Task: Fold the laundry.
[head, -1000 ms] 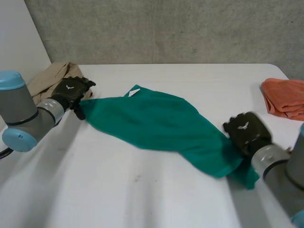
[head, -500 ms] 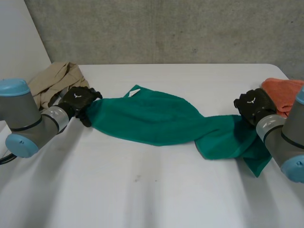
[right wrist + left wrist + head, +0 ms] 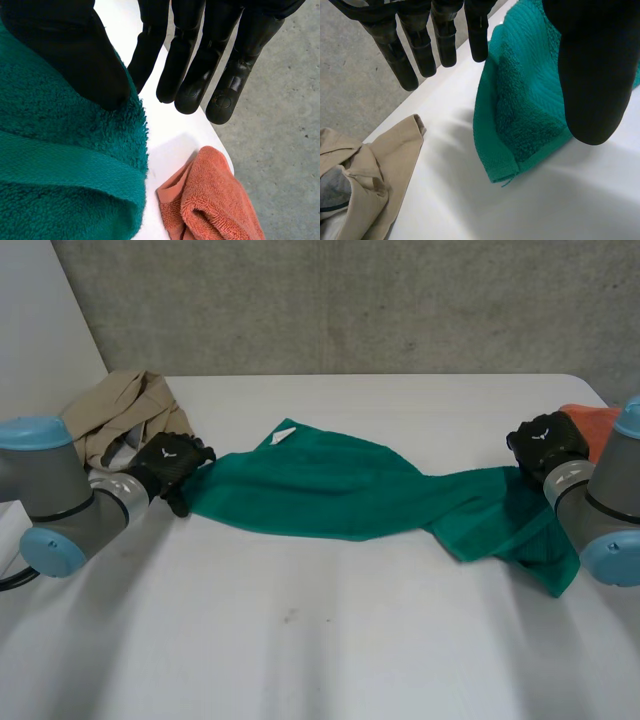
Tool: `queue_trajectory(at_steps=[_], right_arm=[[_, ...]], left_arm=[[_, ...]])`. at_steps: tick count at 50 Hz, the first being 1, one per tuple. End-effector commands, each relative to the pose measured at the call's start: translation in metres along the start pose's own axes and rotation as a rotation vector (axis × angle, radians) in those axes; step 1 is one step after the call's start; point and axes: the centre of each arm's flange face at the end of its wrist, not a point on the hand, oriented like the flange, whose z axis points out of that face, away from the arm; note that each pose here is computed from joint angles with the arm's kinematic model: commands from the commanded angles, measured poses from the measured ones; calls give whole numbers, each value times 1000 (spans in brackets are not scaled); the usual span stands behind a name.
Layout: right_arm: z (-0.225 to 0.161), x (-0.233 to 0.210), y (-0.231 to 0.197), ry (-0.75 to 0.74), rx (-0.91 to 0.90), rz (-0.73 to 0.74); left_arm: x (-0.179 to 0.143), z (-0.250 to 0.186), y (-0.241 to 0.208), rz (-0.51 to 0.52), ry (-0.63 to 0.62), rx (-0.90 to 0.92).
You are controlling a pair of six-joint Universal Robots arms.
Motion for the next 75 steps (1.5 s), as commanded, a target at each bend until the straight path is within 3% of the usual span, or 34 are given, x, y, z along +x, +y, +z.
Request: queue_trajectory(at_steps=[1,21,56,64,75], right_arm=[[-2,-2,1,-8,-5,2],[-8,-10,10,-34,-35,3],[-13,-12,11,-42,-51,0],[-26,6,-5,-42,-55,-6],[-70,38,-44,-81,-39,-26]], left_arm=[[1,6,6,-1,0,-6],[-5,24,12,10,-21,17],[1,20,-4,16,-48,21],[-9,-14,-50,34,-182,9],[-9,-101,-109,-7,-201,47]])
